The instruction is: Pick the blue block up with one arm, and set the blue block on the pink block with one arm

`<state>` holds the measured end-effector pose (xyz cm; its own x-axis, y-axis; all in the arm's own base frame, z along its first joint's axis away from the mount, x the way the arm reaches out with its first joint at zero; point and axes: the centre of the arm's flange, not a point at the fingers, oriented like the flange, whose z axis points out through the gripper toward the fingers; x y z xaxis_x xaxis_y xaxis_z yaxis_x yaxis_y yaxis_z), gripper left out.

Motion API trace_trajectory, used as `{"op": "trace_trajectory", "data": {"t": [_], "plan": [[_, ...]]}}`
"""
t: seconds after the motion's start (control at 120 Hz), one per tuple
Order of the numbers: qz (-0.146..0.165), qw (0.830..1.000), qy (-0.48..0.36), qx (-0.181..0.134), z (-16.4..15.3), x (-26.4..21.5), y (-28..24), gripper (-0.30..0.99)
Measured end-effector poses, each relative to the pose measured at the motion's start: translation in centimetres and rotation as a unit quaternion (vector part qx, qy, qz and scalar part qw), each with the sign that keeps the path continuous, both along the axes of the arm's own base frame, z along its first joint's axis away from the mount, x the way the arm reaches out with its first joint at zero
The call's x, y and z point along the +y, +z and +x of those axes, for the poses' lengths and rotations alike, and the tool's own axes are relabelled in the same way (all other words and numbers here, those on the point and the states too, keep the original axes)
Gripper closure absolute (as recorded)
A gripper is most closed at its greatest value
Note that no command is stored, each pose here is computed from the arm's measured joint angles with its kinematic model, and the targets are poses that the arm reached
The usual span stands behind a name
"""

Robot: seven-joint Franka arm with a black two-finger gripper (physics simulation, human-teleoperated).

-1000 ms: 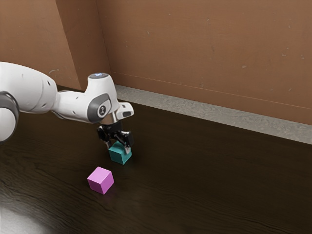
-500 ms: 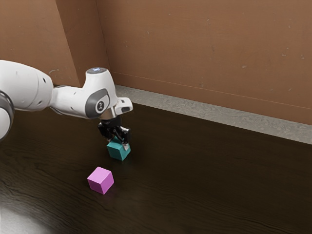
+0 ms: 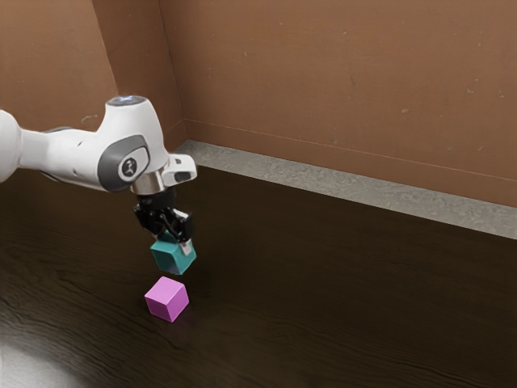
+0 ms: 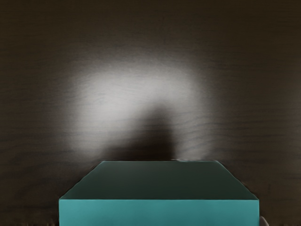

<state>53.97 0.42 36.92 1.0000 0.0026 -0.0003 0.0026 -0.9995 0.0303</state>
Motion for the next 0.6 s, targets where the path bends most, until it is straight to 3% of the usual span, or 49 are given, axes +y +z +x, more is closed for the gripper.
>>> {"op": "trace_trajectory", "data": {"t": [0.408,0.6], "plan": [[0.003,1.000,0.012,0.019,-2.1,0.0,-1.8,0.53],[0.005,1.000,0.015,0.013,-3.0,0.0,-1.5,0.52]]}}
